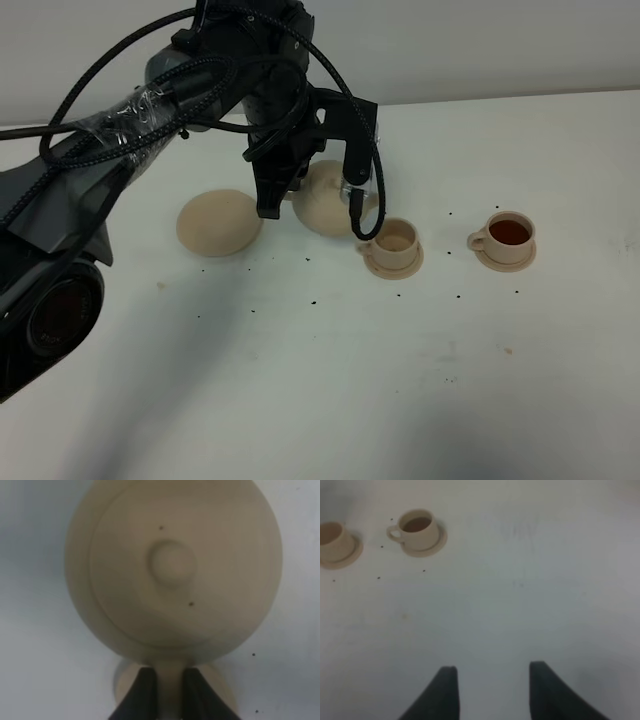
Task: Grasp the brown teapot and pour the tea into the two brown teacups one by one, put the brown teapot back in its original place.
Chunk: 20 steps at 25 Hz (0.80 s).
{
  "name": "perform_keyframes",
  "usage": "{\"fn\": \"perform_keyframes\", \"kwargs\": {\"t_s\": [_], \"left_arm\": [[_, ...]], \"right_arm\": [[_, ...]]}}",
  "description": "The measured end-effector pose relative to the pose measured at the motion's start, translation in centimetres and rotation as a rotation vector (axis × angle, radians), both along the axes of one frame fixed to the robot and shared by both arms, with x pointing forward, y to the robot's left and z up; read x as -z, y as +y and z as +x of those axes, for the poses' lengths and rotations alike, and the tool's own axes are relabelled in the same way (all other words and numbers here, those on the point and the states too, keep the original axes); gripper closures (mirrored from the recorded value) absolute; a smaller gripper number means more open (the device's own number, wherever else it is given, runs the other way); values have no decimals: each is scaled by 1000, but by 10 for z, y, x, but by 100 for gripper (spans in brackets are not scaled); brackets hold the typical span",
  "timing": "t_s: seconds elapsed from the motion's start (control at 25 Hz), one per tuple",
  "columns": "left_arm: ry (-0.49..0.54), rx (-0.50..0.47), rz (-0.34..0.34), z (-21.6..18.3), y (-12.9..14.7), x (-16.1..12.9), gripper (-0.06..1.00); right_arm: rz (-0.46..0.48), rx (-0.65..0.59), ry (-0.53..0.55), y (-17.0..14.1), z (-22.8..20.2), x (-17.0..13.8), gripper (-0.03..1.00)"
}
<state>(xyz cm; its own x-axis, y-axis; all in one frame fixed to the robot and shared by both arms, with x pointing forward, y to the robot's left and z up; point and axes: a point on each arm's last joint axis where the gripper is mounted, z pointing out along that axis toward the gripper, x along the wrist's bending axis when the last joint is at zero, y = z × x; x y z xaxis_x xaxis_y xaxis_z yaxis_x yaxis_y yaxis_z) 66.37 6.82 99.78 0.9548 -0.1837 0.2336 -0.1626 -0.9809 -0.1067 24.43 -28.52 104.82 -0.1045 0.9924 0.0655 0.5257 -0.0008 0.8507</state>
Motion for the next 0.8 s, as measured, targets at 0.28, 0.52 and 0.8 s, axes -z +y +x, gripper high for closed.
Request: {"fn": "perform_keyframes", "kwargs": {"t_s": [0.28, 0.52, 0.8], "left_arm": [[-29, 42, 52, -3, -6, -1, 82], [-22, 49, 64, -3, -8, 5, 82], [1, 51, 80, -1, -10, 18, 82]], "right_arm": [[0, 0, 0, 0, 0, 0, 63], [0, 0, 0, 0, 0, 0, 63], [0, 0, 0, 0, 0, 0, 63]]}}
